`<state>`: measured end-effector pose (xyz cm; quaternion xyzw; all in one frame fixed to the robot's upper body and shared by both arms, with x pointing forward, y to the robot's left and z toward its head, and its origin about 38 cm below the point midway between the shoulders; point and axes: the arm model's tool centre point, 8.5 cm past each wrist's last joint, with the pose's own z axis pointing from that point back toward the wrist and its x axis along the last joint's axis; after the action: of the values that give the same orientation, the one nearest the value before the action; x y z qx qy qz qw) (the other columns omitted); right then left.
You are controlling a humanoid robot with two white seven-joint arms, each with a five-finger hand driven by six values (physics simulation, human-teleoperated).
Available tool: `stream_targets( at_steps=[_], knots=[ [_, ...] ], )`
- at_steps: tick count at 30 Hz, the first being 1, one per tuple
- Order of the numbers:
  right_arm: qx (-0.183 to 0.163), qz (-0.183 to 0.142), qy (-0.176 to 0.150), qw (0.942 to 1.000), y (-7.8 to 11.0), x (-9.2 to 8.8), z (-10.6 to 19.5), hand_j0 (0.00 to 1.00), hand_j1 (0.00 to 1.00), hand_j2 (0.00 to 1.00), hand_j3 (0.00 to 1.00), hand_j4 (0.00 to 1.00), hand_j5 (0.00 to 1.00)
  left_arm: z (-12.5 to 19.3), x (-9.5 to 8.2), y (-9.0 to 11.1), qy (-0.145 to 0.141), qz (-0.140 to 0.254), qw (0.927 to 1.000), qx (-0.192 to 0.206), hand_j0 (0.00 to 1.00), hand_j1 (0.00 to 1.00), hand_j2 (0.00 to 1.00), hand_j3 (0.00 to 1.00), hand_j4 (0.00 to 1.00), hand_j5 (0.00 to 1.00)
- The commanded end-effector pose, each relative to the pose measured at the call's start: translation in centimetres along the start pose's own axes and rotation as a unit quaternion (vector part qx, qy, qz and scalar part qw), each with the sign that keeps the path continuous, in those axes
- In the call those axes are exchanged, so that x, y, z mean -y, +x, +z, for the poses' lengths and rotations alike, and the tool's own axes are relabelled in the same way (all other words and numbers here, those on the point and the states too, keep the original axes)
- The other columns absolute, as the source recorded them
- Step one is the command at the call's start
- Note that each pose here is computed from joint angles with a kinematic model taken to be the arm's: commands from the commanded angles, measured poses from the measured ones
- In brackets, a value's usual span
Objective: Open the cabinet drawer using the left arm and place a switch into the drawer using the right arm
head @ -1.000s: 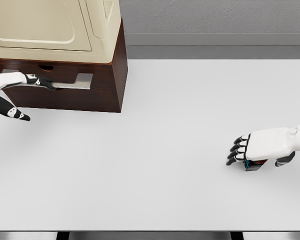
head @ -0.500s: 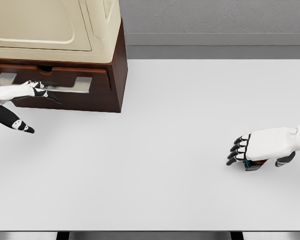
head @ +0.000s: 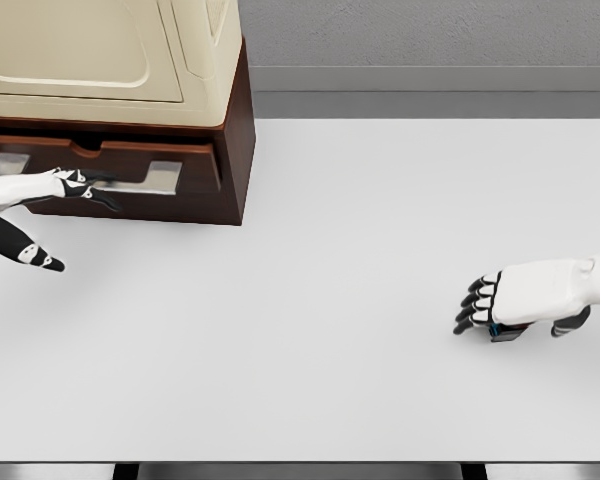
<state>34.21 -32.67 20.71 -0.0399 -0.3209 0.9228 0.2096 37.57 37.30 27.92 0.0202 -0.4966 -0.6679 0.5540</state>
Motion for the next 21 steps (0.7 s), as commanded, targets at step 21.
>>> stream_targets(
  at_steps=[21],
  knots=[
    [-0.003, -0.004, 0.001, 1.0000, -0.1, -0.2, 0.3, 1.00, 1.00, 1.00, 1.00, 1.00, 1.00, 2.2, 1.4, 0.0, -0.028, -0.001, 0.9995, 0.012, 0.89, 0.89, 0.89, 0.89, 0.89, 0.89]
  ],
)
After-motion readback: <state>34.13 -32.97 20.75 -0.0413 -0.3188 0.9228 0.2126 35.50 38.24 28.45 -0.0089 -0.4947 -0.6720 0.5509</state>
